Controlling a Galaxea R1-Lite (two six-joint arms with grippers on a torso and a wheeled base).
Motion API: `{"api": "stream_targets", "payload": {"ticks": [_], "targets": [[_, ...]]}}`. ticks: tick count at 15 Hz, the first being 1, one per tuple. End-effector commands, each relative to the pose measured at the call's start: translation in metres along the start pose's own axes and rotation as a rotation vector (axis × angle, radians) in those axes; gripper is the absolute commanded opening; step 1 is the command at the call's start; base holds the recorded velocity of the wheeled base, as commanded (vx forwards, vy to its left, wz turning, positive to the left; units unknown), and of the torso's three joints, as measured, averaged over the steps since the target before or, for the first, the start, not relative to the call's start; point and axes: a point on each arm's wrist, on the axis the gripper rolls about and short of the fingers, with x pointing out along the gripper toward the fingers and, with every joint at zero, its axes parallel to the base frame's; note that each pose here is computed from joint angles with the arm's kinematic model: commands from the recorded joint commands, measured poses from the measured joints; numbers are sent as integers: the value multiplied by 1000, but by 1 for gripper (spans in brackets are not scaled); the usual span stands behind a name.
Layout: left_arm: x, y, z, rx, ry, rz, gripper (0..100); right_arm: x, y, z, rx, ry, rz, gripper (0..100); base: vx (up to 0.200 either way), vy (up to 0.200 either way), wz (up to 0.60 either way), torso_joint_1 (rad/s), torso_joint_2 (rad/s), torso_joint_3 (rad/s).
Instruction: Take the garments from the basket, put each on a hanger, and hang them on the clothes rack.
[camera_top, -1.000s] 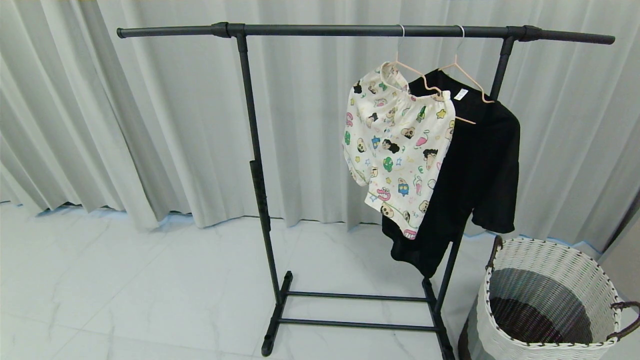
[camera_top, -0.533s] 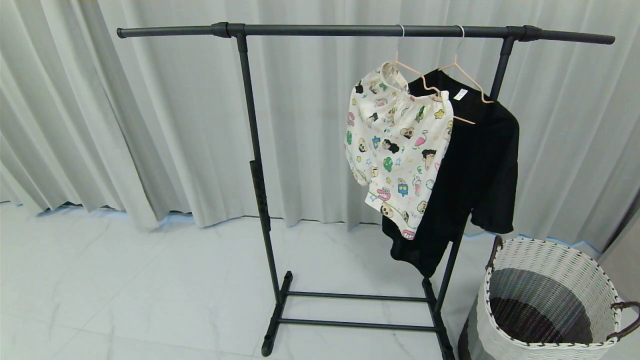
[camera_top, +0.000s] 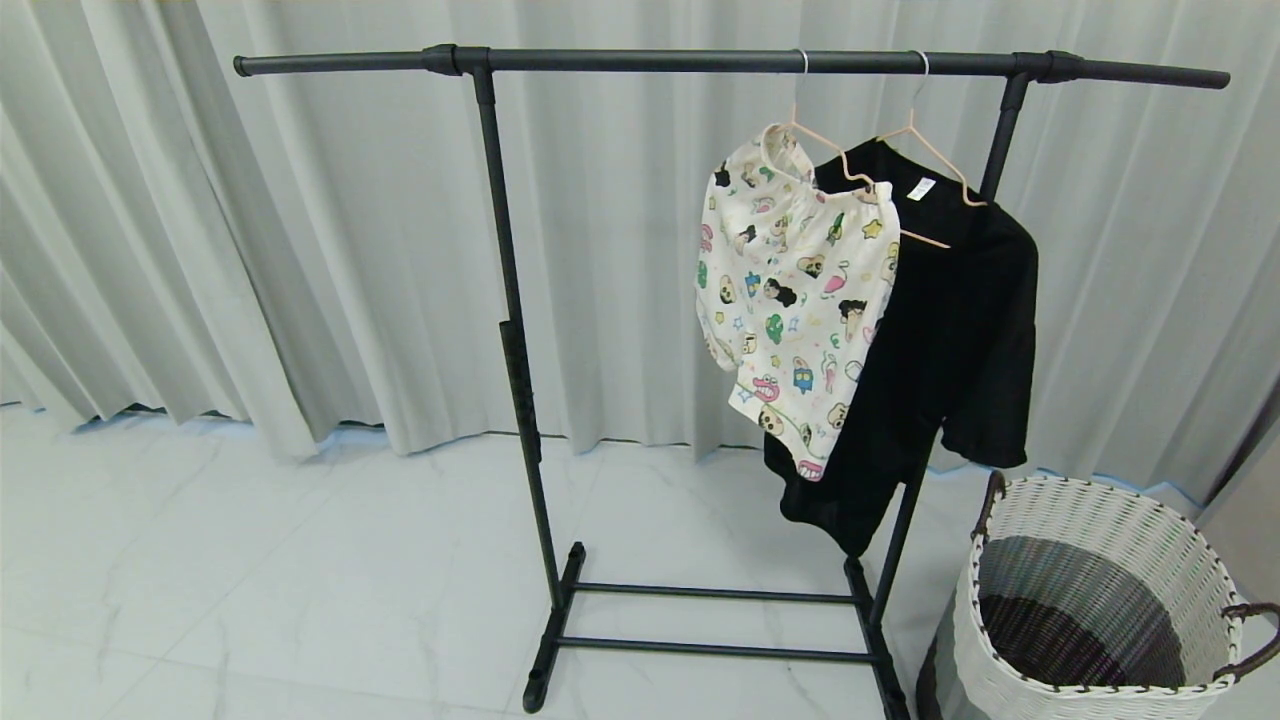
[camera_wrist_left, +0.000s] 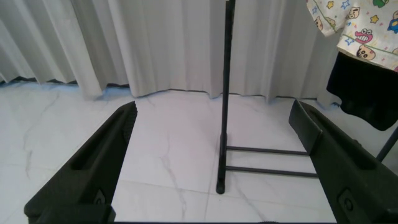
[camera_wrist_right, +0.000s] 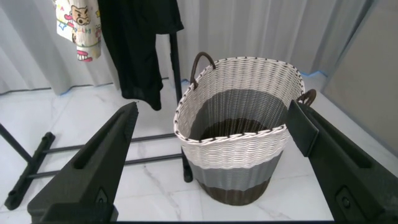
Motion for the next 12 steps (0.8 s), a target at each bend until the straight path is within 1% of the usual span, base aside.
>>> {"api": "stream_targets", "payload": {"ticks": [1,12], "targets": [[0,0,0,1,0,1,100,0,0,0,1,0,1,100,0,0,0,0,0,0],[0,0,0,1,0,1,100,0,0,0,6,-1,-2,100,0,0,0,0,0,0]]}}
